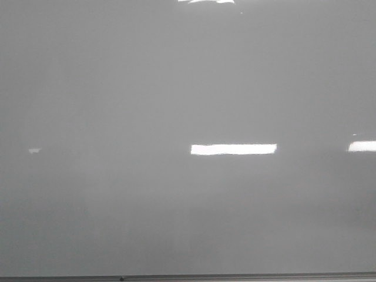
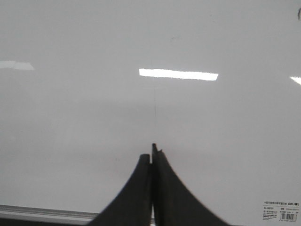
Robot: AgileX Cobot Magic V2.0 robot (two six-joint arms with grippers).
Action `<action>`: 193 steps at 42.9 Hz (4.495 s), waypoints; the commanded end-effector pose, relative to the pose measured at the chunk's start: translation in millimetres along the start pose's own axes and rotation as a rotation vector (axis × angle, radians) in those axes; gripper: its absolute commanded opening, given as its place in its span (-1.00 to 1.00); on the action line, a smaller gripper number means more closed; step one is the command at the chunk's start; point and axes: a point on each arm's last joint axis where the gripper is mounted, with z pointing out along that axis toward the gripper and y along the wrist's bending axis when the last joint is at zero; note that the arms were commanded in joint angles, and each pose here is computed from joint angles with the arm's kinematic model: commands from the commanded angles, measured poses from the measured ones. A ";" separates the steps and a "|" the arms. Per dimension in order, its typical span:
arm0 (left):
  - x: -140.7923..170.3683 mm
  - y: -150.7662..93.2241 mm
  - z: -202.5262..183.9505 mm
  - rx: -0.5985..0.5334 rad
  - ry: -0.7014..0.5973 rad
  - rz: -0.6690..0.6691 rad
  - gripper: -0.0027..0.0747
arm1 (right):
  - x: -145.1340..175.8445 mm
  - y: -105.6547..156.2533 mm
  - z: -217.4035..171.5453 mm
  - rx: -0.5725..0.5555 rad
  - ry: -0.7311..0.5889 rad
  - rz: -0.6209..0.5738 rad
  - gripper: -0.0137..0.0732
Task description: Write number 6 on whiteboard
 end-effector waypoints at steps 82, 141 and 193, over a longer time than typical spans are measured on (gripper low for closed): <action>-95.5 8.8 78.6 -0.052 0.276 -0.262 0.58 | -164.0 1.9 -9.0 -0.024 -0.171 0.052 0.75; -22.5 12.3 187.7 -0.052 0.364 -0.188 -0.93 | -164.0 1.9 -9.0 -0.024 -0.172 0.052 0.75; -139.9 -197.7 56.7 1.059 0.255 0.952 -0.94 | -182.1 142.2 46.9 -1.041 0.252 -0.540 0.75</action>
